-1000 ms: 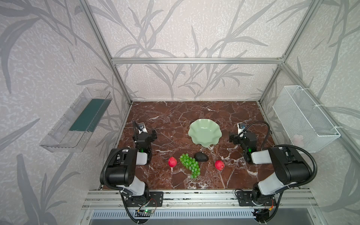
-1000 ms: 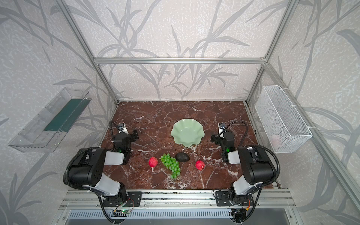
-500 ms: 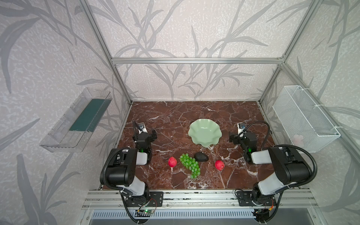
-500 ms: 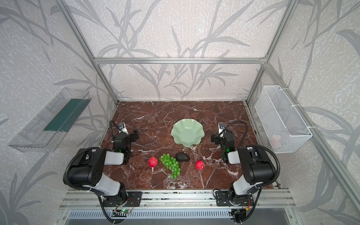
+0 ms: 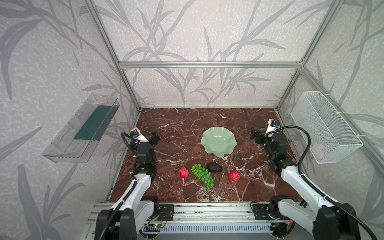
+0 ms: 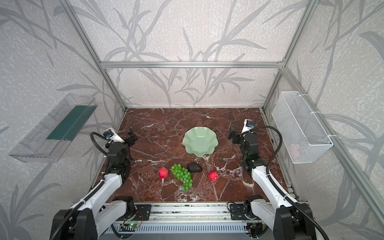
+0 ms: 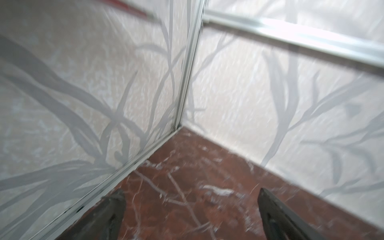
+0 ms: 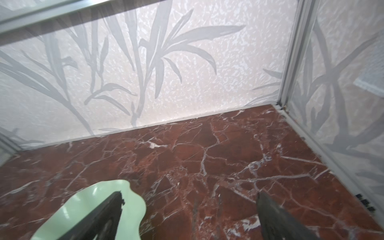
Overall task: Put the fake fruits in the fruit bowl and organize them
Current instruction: 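Raise both arms from rest and move the right gripper toward the red fruit nearest it, then grasp the red fruit beside the avocado with the right gripper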
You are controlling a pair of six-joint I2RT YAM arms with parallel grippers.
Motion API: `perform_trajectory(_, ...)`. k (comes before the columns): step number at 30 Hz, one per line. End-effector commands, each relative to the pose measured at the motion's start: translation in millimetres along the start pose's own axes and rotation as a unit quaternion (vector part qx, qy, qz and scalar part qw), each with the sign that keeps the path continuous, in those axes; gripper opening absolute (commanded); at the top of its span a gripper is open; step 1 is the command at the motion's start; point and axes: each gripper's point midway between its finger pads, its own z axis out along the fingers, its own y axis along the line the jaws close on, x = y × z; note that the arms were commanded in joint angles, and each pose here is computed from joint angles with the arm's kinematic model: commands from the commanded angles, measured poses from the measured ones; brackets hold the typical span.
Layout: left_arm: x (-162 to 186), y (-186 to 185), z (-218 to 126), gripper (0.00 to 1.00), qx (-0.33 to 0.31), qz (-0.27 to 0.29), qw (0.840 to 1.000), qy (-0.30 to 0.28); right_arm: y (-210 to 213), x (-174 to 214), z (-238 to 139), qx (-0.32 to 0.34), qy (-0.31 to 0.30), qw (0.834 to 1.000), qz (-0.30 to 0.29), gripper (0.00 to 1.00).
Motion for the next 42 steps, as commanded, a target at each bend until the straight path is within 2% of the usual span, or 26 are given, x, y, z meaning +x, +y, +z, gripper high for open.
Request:
perform_trajectory(1,6.5,6.9,-16.7,0.99,0.004,-0.079,0.997,0.009,22.8,62.6,-19.8,-0.083,0.114,0.989,0.044,0.95)
perform_trajectory(2,7.3,17.2,-20.0,0.99,-0.027,-0.103,0.994,0.019,23.3,66.9,-25.2,-0.075,0.133,0.987,0.042,0.94)
perform_trajectory(4,5.2,22.5,-25.1,0.99,-0.055,-0.111,0.991,0.054,24.9,84.8,-39.4,-0.060,0.191,0.979,0.028,0.92)
perform_trajectory(8,9.6,2.0,-29.4,0.98,-0.019,-0.104,0.986,0.126,35.5,131.6,-75.3,-0.048,0.303,0.952,0.004,0.90)
perform_trajectory(13,25.1,-10.1,-30.8,0.97,-0.004,-0.101,0.976,0.193,67.8,185.4,-106.1,-0.075,0.353,0.933,0.012,0.88)
perform_trajectory(17,28.2,-25.8,-32.4,0.97,0.028,-0.101,0.968,0.228,81.6,214.8,-121.5,-0.067,0.384,0.921,0.019,0.88)
perform_trajectory(24,30.4,-24.3,-36.6,0.97,0.028,-0.101,0.967,0.233,80.9,246.7,-127.5,-0.043,0.402,0.914,0.015,0.85)
perform_trajectory(34,32.6,-17.4,-41.8,0.97,0.019,-0.099,0.968,0.230,92.3,263.0,-119.4,-0.052,0.420,0.906,0.008,0.66)
perform_trajectory(39,35.6,-13.8,-44.9,0.97,0.013,-0.102,0.967,0.232,90.6,248.0,-119.4,-0.042,0.413,0.909,-0.033,0.50)
perform_trajectory(42,38.9,-12.6,-46.5,0.97,0.010,-0.104,0.965,0.239,90.4,219.3,-116.3,-0.033,0.388,0.918,-0.074,0.47)
